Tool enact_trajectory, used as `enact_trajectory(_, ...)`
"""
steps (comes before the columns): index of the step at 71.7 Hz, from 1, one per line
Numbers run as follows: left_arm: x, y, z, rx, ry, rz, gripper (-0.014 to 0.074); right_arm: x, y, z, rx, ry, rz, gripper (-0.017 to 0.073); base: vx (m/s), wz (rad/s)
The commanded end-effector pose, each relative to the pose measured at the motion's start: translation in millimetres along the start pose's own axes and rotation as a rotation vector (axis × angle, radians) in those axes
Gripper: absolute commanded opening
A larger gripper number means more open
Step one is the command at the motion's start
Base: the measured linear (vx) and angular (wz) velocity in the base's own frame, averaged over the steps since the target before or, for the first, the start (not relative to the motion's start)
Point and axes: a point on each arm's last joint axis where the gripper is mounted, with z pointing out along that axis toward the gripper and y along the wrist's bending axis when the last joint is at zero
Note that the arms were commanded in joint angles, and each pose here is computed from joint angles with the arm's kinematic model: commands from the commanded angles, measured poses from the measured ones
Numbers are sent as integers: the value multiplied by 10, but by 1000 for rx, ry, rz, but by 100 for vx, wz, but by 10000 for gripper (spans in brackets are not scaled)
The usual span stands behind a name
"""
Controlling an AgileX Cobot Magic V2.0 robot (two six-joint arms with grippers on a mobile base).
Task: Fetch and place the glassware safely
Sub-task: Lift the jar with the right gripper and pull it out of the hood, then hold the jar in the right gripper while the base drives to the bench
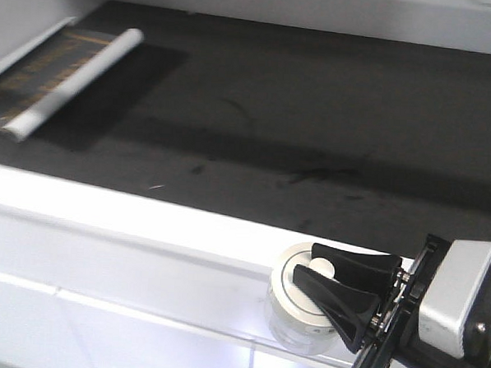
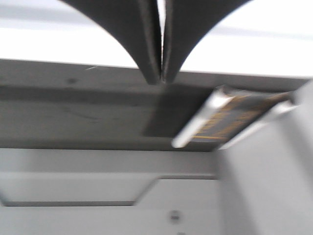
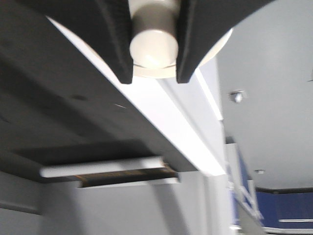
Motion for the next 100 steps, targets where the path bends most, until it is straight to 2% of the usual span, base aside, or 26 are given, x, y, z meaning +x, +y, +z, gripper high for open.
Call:
enact_trajectory(1,-144,-16,-7,17,-84,-14,-7,-196,18,-2,-32,-120,3,-1,-11,75)
enact_trajectory(43,-144,-16,-7,17,-84,-14,-7,-196,18,-2,-32,-120,3,-1,-6,79)
enact_trajectory(85,-144,-16,-7,17,-84,-14,-7,-196,18,-2,-32,-120,3,-1,2,101)
enact_trajectory(100,-144,-16,-7,17,-84,-14,-7,-196,18,-2,-32,-120,3,-1,8,58)
